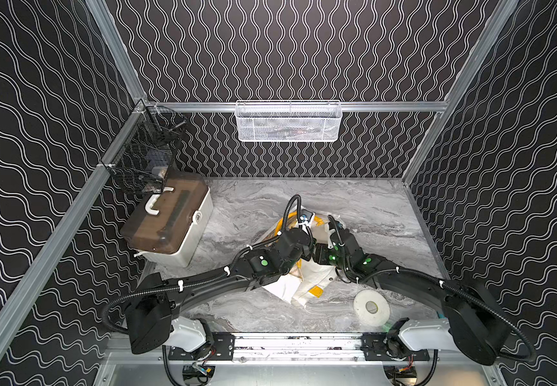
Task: Take out the folding fans from the tote bags
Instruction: Pick up the folding fan from the canvas bag.
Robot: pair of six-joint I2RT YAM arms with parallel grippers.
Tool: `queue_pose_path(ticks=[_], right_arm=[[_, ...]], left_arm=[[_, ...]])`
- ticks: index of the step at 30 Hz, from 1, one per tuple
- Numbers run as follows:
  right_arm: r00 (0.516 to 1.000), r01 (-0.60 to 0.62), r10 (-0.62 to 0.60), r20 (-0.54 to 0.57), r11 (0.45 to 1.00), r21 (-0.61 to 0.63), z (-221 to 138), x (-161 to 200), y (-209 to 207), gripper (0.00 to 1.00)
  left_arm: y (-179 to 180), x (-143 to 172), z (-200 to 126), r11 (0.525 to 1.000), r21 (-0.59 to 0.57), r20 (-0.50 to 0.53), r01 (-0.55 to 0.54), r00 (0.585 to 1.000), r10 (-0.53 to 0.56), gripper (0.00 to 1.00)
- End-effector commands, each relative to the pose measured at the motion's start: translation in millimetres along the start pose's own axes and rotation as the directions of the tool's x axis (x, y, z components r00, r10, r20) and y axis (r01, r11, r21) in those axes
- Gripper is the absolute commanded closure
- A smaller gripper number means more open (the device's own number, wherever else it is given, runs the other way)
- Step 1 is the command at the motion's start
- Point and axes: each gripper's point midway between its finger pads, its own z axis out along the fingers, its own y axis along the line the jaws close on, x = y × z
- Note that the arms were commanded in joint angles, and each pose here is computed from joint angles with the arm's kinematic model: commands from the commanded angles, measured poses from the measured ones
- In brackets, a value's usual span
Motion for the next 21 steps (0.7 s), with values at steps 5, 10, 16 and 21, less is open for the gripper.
queue_pose_path(ticks=[5,10,16,21], right_arm=[[0.988,-0.041,0.058,0.146,0.992,-0.119,-25.2,-14.7,21.3,0.47],[0.992,-0.039,0.059,0.114,0.985,-0.17,-26.9,-6.3,29.4,0.47],[0.997,-0.079,0.077,-0.017,0.98,-0.183,3.7,9.0,41.7,0.5],[0.992,-0.119,0.111,-0.053,0.972,-0.2,22.0,11.1,49.2,0.52]], left_arm=[[0.9,-4.9,13.2,0.997,-0.05,0.004,0.062,0.998,-0.062,1.0],[-7.4,-7.5,20.8,0.998,-0.029,0.009,0.061,0.998,-0.06,1.0],[-7.9,-11.9,19.4,0.998,-0.024,0.025,0.06,0.998,-0.06,1.0],[-5.3,-14.5,15.4,0.998,-0.03,0.027,0.056,0.998,-0.055,1.0]])
